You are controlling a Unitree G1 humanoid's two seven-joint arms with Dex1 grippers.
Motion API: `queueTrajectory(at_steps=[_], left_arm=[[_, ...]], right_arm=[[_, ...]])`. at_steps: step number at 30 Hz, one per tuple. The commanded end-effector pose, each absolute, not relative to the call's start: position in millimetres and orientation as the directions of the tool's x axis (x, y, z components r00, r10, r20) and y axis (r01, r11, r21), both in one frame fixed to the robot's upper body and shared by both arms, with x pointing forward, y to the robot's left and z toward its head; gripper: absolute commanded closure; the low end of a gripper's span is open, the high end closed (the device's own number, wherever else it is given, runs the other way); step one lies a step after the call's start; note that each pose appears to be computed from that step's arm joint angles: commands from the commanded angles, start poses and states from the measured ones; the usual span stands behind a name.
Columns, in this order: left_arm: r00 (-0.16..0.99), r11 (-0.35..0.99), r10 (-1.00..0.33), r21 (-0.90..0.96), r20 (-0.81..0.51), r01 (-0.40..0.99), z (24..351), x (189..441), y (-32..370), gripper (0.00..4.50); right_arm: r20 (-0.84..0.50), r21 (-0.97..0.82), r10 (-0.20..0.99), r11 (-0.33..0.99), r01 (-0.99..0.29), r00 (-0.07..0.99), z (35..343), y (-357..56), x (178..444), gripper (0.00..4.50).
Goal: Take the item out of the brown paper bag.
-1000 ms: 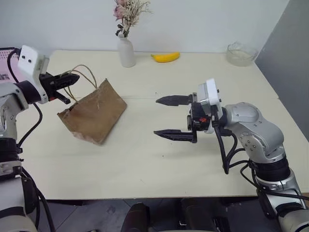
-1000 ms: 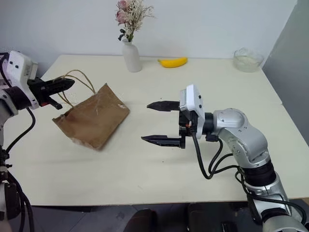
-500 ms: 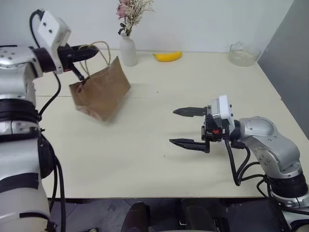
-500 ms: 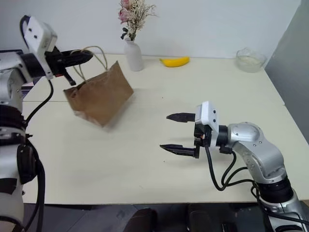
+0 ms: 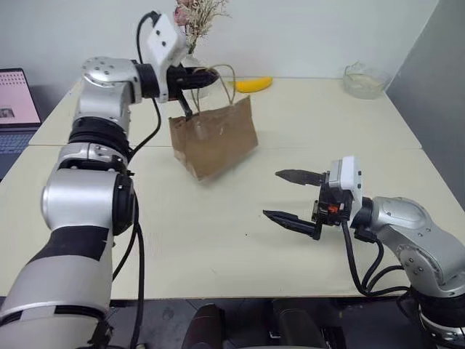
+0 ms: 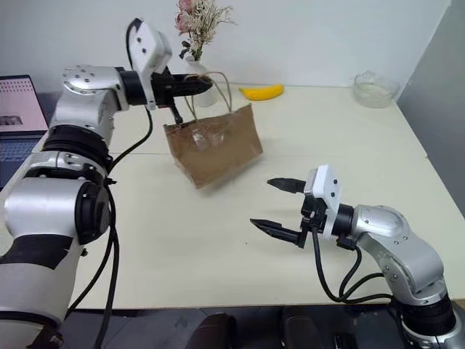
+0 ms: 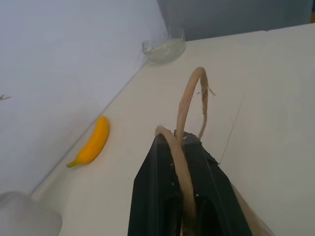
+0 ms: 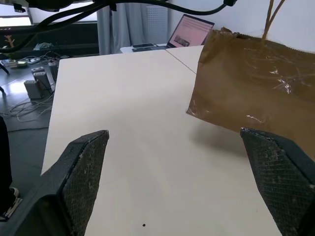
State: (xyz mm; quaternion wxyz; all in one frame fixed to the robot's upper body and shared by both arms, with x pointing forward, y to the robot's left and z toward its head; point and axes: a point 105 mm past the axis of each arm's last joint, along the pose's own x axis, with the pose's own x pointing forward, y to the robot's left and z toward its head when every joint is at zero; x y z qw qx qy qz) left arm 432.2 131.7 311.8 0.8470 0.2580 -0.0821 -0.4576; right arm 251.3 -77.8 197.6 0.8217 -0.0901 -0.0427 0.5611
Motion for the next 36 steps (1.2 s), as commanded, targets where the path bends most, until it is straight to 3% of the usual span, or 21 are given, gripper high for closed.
queueTrajectory(at_steps=[1, 8, 16, 36], left_arm=[[0.499, 0.370, -0.862, 0.560, -0.091, 0.741, 324, 426, 107, 4.48], [0.428, 0.239, -0.878, 0.580, -0.213, 0.779, 291, 423, 94, 4.48], [0.473, 0.194, -0.838, 0.661, -0.273, 0.725, 275, 426, 100, 4.48], [0.585, 0.226, -0.793, 0.812, -0.167, 0.538, 304, 435, 88, 4.48]], right_arm=[[-0.004, -0.227, 0.923, 0.375, -0.899, 0.386, 207, -79, 243, 0.00], [0.004, -0.216, 0.893, 0.440, -0.872, 0.450, 205, -82, 244, 0.00], [0.014, -0.214, 0.840, 0.533, -0.819, 0.543, 206, -89, 256, 0.00], [0.051, -0.185, 0.789, 0.610, -0.770, 0.613, 212, -94, 269, 0.00]])
